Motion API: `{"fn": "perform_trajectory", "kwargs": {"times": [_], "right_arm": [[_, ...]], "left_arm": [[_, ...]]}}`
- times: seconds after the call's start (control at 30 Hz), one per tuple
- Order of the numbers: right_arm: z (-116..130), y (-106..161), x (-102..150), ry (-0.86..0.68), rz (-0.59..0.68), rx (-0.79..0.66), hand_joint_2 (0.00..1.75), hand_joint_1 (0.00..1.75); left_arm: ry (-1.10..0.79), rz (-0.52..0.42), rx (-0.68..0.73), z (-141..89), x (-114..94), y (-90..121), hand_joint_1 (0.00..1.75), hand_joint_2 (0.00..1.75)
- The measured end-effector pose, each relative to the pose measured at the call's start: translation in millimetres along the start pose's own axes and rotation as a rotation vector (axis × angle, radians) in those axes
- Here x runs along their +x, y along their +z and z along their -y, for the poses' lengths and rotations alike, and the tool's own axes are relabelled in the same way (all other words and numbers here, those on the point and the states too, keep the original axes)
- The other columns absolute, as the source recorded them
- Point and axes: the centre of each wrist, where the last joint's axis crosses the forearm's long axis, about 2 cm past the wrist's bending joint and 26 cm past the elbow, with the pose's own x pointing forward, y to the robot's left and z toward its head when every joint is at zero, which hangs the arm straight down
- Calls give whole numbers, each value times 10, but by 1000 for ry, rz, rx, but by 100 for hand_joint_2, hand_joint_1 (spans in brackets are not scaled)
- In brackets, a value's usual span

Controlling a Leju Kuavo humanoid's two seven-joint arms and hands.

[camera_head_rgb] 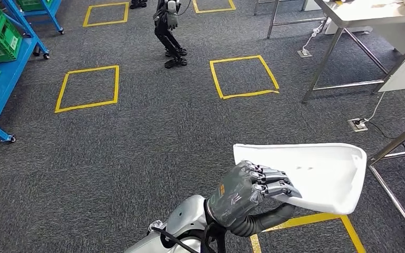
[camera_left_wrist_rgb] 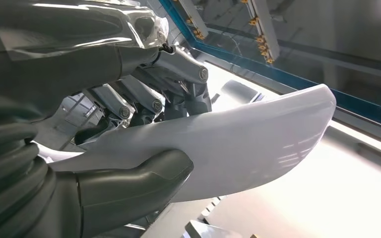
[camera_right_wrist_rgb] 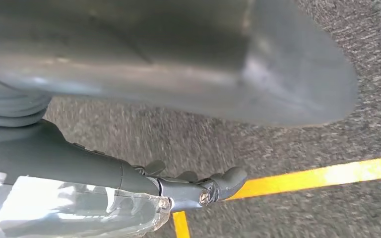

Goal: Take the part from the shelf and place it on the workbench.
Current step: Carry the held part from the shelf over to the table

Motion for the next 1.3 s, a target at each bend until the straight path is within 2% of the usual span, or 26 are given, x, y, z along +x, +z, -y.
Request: {"fn": "perform_trajectory", "kwargs": {"times": [0.83,1.3], "right_arm": [[58,-4,-42,-22,-18,-21,0,0],[30,10,-54,-22,-42,-20,0,0]], "left_arm": [[2,9,-14,5,6,1,175,175],[20,44,-23,15,26,-52,175,175]]}}
